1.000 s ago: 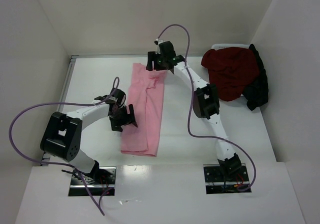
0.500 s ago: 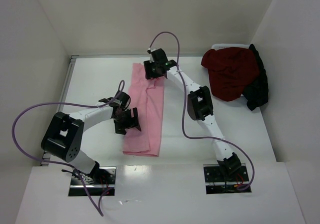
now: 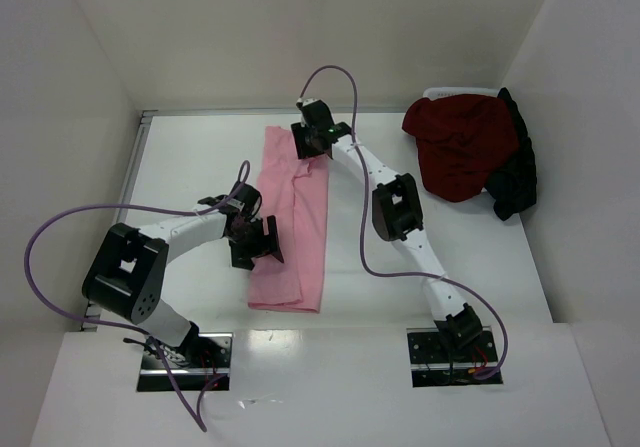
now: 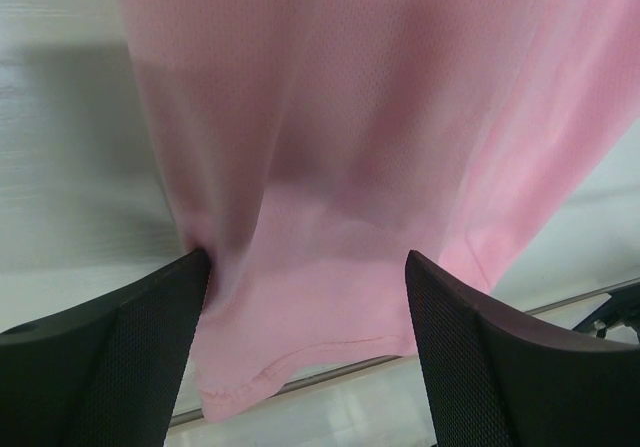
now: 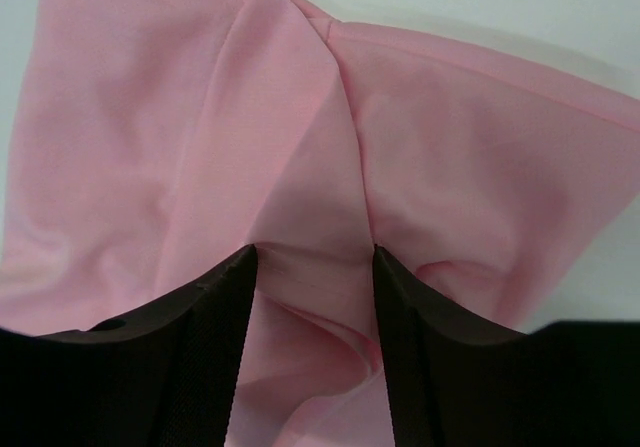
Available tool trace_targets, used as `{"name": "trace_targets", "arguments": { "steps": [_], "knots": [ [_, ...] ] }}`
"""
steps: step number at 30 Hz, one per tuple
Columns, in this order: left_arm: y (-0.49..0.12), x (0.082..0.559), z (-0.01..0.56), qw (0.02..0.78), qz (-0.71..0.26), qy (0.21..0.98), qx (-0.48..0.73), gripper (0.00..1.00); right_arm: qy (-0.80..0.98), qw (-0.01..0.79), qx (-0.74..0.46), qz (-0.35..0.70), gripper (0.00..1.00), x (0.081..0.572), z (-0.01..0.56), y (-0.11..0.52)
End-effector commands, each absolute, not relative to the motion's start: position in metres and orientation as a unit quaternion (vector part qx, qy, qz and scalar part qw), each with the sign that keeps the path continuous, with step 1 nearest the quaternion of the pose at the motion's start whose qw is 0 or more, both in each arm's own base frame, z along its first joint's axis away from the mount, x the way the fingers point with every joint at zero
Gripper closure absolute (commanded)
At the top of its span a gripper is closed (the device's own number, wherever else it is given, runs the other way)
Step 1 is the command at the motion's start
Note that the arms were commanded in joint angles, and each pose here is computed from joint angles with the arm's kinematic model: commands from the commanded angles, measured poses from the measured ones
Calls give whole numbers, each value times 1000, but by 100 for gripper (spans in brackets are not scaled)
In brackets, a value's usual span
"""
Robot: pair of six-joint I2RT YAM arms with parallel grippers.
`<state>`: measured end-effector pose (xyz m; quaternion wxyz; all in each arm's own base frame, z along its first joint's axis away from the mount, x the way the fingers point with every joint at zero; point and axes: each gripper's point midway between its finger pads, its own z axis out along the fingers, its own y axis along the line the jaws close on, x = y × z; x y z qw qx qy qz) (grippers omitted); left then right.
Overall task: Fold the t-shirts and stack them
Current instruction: Grab the bottom of the folded rectangular tshirt with both arms
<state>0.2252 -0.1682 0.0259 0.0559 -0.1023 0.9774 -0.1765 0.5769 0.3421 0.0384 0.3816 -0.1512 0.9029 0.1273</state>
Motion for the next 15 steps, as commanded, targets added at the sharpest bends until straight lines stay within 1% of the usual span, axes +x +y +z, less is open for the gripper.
{"name": "trace_targets", "arguments": {
  "steps": [1,2,4,7,8,10,12,15],
  "knots": [
    [-174,210,25,27,-186,977,-101,13,888,414,-160,120,43,584,57,353],
    [-174,208,25,22,-188,977,-97,13,887,414,-168,120,41,581,57,358],
    [-174,207,25,22,-188,977,-97,13,882,421,-172,125,41,580,63,366],
    [-175,207,25,15,-190,977,-93,13,881,424,-175,115,57,580,58,368],
    [-175,207,25,15,-190,977,-93,13,884,421,-173,109,66,580,51,366],
    [-175,206,23,11,-188,978,-93,13,884,425,-168,98,75,582,52,362],
    [-176,205,24,9,-192,977,-93,13,884,427,-164,91,81,584,52,360],
    [-176,204,21,5,-189,977,-94,13,884,434,-158,70,82,587,52,352]
  ]
}}
